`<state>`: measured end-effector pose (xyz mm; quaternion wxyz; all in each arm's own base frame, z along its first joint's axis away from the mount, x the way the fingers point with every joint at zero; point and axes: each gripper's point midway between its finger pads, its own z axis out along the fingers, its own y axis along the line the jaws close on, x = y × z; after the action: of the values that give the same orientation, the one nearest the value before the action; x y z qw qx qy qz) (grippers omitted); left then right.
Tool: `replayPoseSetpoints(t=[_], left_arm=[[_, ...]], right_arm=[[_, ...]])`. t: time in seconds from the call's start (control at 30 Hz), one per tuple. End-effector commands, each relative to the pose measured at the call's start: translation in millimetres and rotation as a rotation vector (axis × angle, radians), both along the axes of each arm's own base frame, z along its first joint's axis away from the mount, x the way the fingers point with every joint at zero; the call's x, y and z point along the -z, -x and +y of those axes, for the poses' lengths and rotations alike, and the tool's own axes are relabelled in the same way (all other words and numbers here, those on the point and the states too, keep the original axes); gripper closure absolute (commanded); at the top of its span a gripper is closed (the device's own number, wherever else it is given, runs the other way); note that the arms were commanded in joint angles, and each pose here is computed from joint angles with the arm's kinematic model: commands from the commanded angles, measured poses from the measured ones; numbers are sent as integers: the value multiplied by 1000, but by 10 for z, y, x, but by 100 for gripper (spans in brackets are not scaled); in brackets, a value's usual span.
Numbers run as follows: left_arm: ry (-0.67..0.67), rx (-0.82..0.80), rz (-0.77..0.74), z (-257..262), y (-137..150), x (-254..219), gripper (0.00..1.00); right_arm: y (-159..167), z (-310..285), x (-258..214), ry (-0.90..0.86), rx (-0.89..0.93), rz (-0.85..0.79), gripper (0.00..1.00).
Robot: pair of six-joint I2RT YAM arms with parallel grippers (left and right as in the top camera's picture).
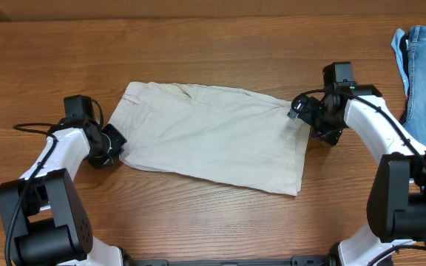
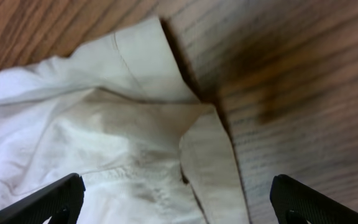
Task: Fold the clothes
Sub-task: 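Grasp the trousers' right end with the right gripper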
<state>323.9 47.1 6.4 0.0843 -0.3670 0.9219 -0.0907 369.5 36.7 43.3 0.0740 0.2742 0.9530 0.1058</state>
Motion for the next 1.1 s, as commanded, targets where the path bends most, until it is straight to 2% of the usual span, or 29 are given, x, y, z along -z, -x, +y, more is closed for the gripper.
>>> replayPoseSetpoints(t=[0.0, 0.33, 0.47, 0.67, 0.73, 0.8, 0.97, 1.07], left_arm=[[-16, -26, 16, 68, 2, 17, 96], [-16, -26, 16, 68, 2, 17, 95], [-15, -26, 16, 68, 1, 17, 95], [-16, -26, 16, 69, 1, 17, 94], [-16, -26, 16, 69, 1, 17, 95], [-16, -26, 16, 68, 2, 17, 95], [5, -22, 11, 33, -8, 11, 96], [33, -17, 5, -15, -17, 4, 95]], right_arm=[[-10, -64, 120, 51, -62, 6, 0], [-127, -46, 228, 57, -125, -31, 0], [-117, -18, 356, 68, -192, -15, 5], [-79, 75, 589, 67, -231, 28, 7], [-76, 103, 629, 67, -238, 33, 14], [-84, 128, 652, 66, -241, 32, 25], [-151, 153, 643, 64, -225, 6, 62], [-202, 157, 634, 60, -201, -11, 93]])
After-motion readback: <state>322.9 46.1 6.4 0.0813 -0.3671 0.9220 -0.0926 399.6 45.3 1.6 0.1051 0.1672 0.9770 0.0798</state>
